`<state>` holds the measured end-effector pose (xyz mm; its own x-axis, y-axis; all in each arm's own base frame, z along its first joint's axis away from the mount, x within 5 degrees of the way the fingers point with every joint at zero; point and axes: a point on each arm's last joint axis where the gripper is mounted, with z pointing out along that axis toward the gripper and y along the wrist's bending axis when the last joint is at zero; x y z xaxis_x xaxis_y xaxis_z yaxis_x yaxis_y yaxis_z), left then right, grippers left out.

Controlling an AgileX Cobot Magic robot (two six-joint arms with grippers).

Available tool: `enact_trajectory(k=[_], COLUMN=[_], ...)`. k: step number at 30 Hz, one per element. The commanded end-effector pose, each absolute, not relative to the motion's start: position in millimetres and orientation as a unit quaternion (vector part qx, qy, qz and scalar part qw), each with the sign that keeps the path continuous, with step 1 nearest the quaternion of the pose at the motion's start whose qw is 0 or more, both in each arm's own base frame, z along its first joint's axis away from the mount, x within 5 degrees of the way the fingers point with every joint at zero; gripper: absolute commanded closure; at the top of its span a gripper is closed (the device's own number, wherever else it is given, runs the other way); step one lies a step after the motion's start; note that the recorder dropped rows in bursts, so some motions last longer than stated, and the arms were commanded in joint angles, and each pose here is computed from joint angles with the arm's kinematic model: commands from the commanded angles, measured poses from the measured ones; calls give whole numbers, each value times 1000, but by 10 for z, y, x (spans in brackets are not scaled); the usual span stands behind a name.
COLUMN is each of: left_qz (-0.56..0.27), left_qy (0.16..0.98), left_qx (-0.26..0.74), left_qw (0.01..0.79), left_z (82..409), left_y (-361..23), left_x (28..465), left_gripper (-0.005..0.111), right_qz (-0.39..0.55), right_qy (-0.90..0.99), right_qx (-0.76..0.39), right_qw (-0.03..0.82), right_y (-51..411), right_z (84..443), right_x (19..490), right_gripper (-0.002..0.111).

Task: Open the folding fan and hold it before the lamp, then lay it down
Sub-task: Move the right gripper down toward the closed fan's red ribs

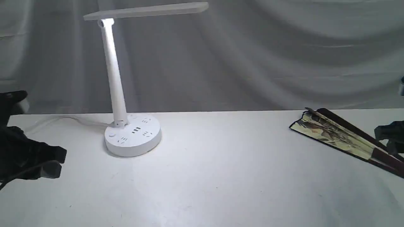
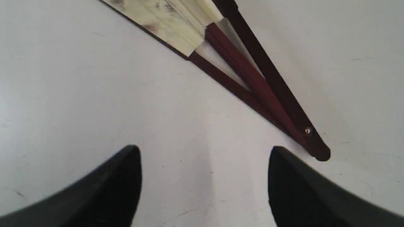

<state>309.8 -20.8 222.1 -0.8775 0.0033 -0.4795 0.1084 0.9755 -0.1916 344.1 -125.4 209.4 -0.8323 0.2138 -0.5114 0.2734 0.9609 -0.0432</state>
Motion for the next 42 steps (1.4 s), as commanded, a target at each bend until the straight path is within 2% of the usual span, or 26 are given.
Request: enact_trajectory(k=[1, 15, 23, 30, 42], left_qz=[-109, -128, -127, -127, -127], left_qy=[962, 964, 964, 964, 964], left_qx=[29, 33, 35, 35, 36], left_qw=[248, 231, 231, 231, 230], left_z=[2233, 2338, 2338, 2338, 2337], left_y=[-202, -238, -238, -238, -238], left_x=[3111, 3127, 3127, 3127, 3126], left_gripper=[66, 66, 66, 66, 66], right_qz=[-60, -40, -45, -27, 36], right_qy=[960, 970, 976, 977, 987], right_qx=[127, 137, 90, 92, 52], right_qw=[240, 196, 195, 191, 145], right_y=[-1398, -1960, -2043, -2052, -1917], right_z=[2075, 1620, 1389, 1176, 1106], right_x=[3550, 3876, 4057, 4126, 4066], right_gripper=[47, 47, 48, 48, 48])
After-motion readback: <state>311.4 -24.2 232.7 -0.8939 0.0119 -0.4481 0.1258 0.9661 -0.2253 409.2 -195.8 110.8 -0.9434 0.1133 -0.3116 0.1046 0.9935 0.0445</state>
